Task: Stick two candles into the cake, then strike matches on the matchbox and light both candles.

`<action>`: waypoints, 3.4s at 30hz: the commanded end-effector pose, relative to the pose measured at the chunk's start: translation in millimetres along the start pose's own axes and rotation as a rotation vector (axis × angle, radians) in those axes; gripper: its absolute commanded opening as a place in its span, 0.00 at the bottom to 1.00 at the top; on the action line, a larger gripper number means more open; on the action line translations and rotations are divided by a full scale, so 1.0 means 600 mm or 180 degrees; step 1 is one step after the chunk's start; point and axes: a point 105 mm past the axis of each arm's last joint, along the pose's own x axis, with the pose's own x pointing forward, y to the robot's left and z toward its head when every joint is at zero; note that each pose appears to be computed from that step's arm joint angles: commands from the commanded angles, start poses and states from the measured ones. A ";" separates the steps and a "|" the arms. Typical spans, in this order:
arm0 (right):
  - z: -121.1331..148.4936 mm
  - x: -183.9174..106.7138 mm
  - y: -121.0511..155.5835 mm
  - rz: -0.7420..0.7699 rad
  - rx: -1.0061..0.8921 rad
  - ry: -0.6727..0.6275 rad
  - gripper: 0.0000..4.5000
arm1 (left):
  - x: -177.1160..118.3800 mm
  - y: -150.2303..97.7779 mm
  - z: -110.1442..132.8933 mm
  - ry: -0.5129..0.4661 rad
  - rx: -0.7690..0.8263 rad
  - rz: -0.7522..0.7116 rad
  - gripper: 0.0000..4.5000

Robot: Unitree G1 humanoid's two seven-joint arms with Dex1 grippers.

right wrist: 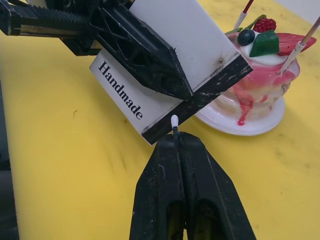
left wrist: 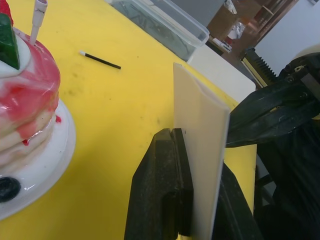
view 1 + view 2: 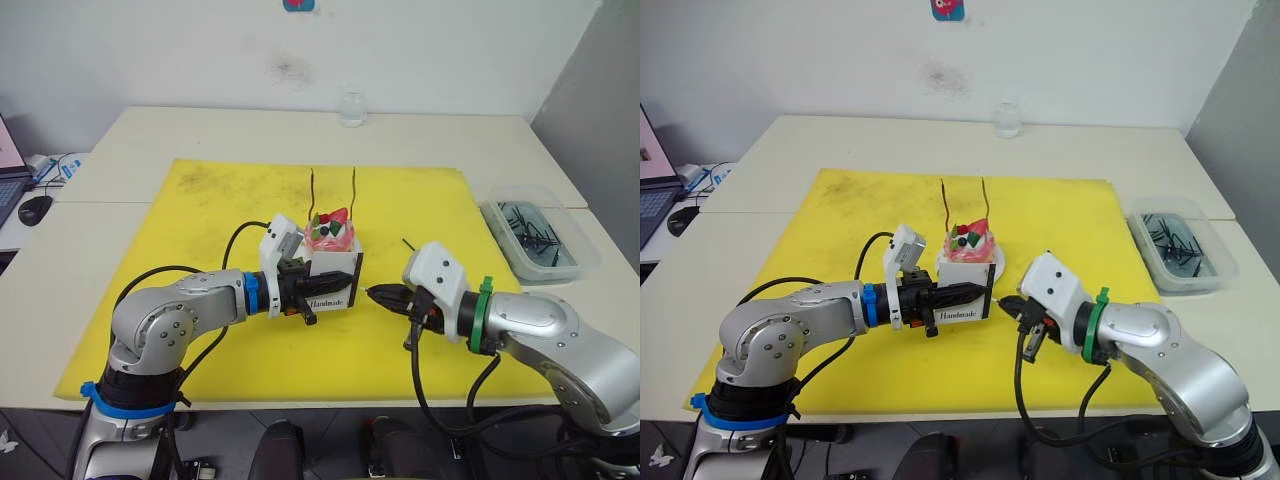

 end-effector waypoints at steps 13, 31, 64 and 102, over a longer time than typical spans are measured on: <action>0.000 0.016 -0.008 -0.0009 -0.0253 0.0039 0.01 | -0.001 -0.021 0.013 -0.0059 0.0019 -0.0240 0.00; -0.029 0.022 0.042 0.0862 -0.0694 0.0320 0.01 | -0.033 -0.031 0.193 -0.0667 0.0926 -0.0163 0.00; 0.012 -0.023 -0.023 -0.0004 0.0261 -0.0065 0.01 | -0.035 -0.017 0.062 -0.0032 0.0681 -0.0089 0.00; 0.036 -0.010 -0.002 0.0196 -0.0599 0.0026 0.01 | -0.017 -0.026 0.047 0.0073 0.0253 -0.0317 0.00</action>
